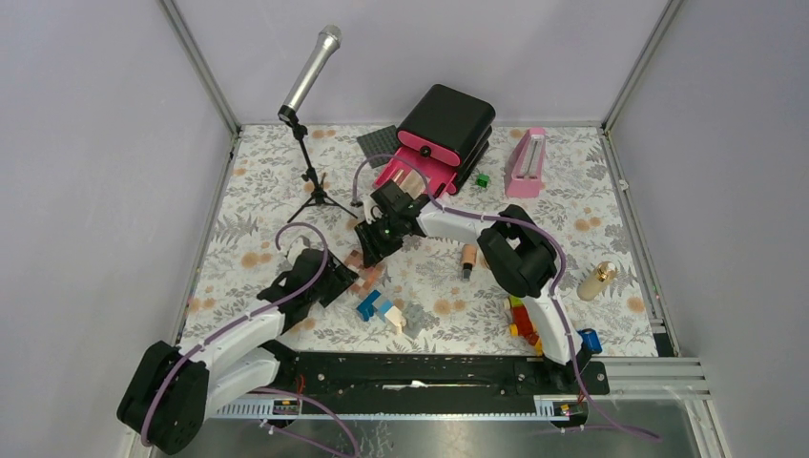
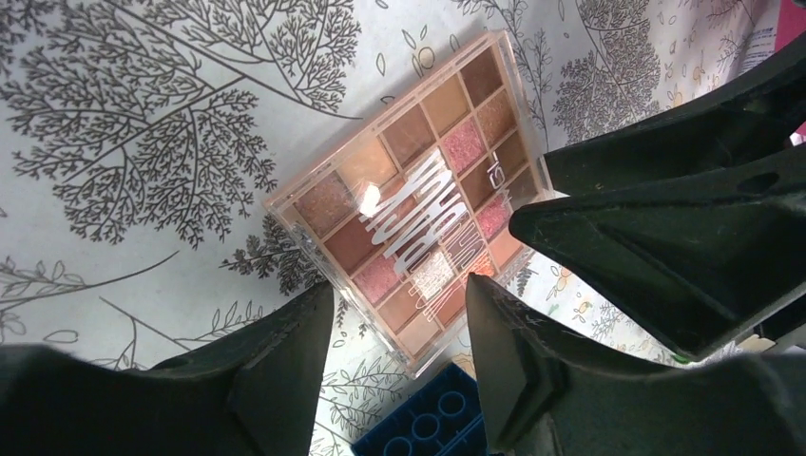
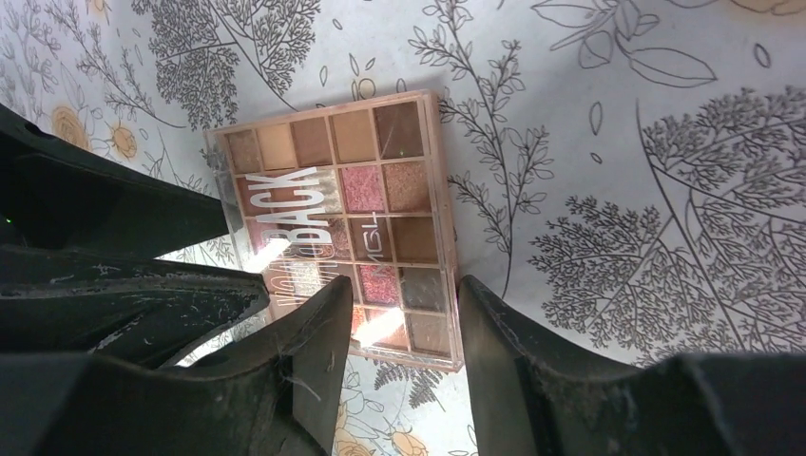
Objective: Organize the makeup
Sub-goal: Pick up the makeup from the center of the board.
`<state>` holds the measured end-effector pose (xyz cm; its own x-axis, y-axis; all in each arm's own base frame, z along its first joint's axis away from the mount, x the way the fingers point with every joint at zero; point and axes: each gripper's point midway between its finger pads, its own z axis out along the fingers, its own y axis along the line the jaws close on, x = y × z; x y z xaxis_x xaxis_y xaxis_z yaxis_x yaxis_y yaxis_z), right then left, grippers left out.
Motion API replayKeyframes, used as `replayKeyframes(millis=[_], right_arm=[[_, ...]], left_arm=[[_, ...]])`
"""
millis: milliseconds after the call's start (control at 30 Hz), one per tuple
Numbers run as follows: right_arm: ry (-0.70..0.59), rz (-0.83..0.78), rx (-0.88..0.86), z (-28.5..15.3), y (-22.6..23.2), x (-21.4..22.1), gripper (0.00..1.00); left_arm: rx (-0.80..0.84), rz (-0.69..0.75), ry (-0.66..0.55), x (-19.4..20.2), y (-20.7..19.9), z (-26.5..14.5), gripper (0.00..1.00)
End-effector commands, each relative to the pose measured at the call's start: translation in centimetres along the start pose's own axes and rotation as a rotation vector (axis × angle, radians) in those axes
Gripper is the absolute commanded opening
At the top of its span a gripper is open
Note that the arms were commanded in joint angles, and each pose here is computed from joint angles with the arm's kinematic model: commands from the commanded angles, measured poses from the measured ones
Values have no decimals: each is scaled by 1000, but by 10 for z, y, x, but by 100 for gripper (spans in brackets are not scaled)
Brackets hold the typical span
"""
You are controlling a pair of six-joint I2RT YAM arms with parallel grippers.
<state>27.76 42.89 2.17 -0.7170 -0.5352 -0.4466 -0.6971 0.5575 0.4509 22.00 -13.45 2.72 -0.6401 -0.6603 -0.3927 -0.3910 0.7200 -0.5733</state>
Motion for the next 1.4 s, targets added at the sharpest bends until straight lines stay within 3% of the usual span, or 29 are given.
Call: replayKeyframes(millis=[0, 200, 533, 733, 967, 1367], right_arm=[[26, 68, -20, 7, 8, 26, 51], [-28, 183, 113, -3, -11, 40, 50], [-118, 317, 298, -23, -38, 60, 50], [-141, 341, 310, -27, -40, 61, 50], [-157, 348, 351, -35, -45, 63, 61], [-112, 330, 455, -42, -62, 78, 62]], left_arm=[[-40, 46, 33, 11, 15, 13, 57], [0, 113, 32, 3, -10, 28, 56], [90, 294, 132, 18, -59, 57, 53], [76, 328, 146, 21, -53, 58, 56], [12, 385, 123, 15, -34, 46, 63], [-50, 428, 152, 22, -10, 39, 66]])
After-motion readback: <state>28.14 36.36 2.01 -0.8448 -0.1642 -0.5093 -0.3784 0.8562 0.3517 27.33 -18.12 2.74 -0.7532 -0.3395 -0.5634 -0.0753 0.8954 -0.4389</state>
